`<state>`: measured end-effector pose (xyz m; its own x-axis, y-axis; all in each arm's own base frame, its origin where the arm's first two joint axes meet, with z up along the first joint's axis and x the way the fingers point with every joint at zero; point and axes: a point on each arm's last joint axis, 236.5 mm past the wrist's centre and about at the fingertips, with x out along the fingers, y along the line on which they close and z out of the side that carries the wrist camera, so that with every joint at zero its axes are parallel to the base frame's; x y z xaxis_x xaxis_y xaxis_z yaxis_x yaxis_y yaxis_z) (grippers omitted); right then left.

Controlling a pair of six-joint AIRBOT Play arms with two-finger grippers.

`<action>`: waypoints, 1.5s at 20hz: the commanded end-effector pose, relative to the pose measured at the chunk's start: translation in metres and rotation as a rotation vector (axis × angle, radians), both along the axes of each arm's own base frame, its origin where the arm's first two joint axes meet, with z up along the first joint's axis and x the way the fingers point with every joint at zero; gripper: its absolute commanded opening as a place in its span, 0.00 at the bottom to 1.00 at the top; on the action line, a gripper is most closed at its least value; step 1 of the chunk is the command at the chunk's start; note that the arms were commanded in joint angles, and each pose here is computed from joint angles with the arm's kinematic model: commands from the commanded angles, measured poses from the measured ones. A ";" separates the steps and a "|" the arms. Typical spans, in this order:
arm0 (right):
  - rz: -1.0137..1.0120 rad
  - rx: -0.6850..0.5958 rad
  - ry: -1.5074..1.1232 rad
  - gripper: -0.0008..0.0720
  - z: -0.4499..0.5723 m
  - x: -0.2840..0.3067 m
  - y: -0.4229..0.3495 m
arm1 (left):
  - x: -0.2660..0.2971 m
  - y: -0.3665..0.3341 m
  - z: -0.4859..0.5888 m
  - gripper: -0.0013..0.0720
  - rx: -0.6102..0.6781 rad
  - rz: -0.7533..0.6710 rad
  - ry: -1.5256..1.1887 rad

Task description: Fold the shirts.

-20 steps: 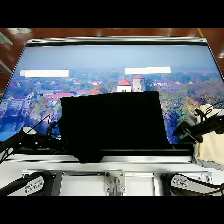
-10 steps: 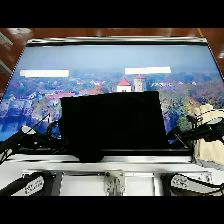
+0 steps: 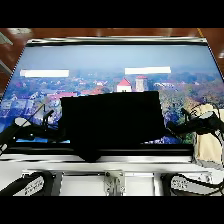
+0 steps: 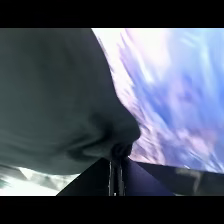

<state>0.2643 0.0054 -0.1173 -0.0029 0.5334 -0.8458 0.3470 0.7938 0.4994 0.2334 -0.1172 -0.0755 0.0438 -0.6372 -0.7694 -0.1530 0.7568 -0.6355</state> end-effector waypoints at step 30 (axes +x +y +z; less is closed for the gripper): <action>-0.068 -0.176 -0.398 0.87 0.039 0.234 -0.014 | 0.219 0.066 0.025 0.82 -0.008 0.170 -0.044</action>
